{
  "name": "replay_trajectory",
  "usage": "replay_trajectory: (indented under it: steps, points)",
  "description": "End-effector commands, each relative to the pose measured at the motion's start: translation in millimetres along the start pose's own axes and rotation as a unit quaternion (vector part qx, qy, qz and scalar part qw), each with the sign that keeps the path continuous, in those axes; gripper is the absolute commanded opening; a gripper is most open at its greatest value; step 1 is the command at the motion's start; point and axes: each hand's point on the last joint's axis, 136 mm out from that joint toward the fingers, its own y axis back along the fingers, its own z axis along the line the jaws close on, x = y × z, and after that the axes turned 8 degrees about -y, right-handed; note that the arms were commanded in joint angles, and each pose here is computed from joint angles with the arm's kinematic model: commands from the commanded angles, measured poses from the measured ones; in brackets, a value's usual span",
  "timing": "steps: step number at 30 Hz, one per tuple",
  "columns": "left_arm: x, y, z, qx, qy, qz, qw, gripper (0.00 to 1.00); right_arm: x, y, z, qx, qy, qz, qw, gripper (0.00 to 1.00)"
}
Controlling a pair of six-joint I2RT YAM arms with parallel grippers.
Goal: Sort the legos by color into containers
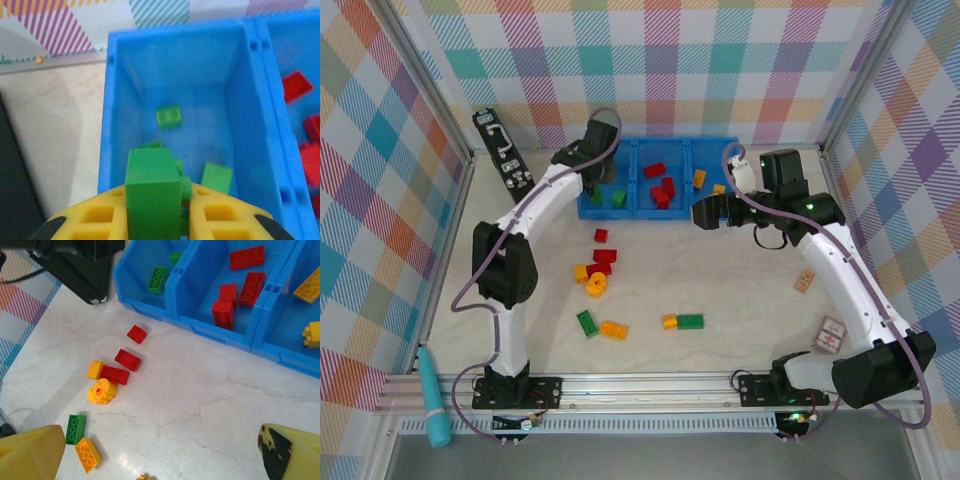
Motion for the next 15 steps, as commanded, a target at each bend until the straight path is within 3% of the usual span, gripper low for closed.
replay_trajectory:
  steps: [1,8,15]
  points:
    - [-2,-36,-11,0.019,0.002,0.002,1.000,0.21,0,3,2,0.002,0.016,-0.003,1.000,0.99]
    - [-6,-86,-9,0.035,0.036,0.008,0.999,0.22,0,-2,-2,0.008,0.014,0.003,1.000,0.99]
    - [-2,-95,-14,0.050,0.028,0.014,0.998,0.31,1,-7,-4,0.006,0.011,0.011,1.000,0.99]
